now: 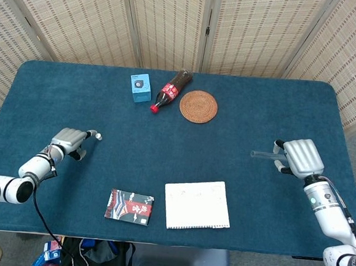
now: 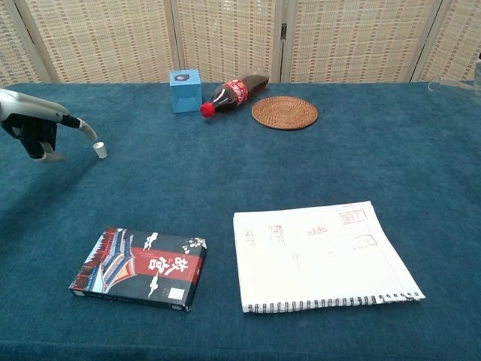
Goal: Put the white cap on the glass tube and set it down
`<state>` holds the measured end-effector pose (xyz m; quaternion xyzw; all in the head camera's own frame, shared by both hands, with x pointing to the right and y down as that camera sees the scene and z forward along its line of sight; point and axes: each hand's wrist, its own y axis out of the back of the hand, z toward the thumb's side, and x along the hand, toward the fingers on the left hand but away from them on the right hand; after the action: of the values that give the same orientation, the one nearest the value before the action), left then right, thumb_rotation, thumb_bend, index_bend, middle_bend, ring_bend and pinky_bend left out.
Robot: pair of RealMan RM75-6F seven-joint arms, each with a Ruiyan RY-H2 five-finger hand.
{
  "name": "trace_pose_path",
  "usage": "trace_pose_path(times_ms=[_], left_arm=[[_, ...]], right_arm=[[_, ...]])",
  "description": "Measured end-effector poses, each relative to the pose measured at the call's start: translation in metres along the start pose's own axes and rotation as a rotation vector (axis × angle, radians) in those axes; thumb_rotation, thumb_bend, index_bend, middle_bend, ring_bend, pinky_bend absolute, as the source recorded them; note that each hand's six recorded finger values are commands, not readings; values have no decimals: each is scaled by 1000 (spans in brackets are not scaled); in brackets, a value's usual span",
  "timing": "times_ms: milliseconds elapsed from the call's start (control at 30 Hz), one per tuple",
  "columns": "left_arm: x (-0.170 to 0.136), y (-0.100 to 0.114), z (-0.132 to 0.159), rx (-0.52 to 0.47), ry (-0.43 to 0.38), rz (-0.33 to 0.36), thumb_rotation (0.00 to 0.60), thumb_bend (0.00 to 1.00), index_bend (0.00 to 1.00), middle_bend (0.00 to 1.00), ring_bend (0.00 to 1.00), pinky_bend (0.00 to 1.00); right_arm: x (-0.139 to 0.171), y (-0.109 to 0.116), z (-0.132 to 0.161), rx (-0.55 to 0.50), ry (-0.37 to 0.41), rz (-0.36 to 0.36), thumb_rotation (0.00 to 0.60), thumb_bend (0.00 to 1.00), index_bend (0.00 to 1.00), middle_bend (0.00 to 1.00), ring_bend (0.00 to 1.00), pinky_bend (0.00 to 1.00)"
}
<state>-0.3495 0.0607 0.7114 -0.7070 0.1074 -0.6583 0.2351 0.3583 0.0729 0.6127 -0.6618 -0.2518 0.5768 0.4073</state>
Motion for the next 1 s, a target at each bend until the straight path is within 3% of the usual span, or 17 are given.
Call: trace_pose_path(times_ms=[167,300,367,433,533,633,733,800,1000], left_arm=[[-4,10,1,-21,-2,41,600,489,89,934,938,998],[-7,21,2,-56,-12,115,600,468,131,887,879,962],[-7,26,2,-69,-21,169,600,420,159,837,811,854],[-7,30,3,-87,-32,223,600,354,191,703,671,645],[-4,34,4,-92,-43,284,600,329,225,457,397,288],[-1,36,6,-72,-48,328,600,328,252,221,139,31],[3,37,8,-40,-50,357,600,328,286,67,16,0],[5,36,9,-15,-50,370,600,328,313,12,0,0],[15,30,10,82,-42,379,600,328,365,0,0,0]], right_arm=[[-1,0,0,-4,0,-4,600,614,875,1000,1000,1000],[0,3,0,-6,0,-11,600,614,875,1000,1000,1000],[0,5,1,-6,2,-14,600,614,875,1000,1000,1000],[1,5,1,-6,3,-15,600,613,875,1000,1000,1000],[1,6,2,-5,4,-13,600,614,875,1000,1000,1000],[1,7,4,-4,7,-12,600,613,875,1000,1000,1000],[2,7,4,-5,5,-13,600,613,875,1000,1000,1000],[2,7,4,-5,3,-10,600,614,875,1000,1000,1000],[2,4,3,-5,-1,-1,600,614,875,1000,1000,1000]])
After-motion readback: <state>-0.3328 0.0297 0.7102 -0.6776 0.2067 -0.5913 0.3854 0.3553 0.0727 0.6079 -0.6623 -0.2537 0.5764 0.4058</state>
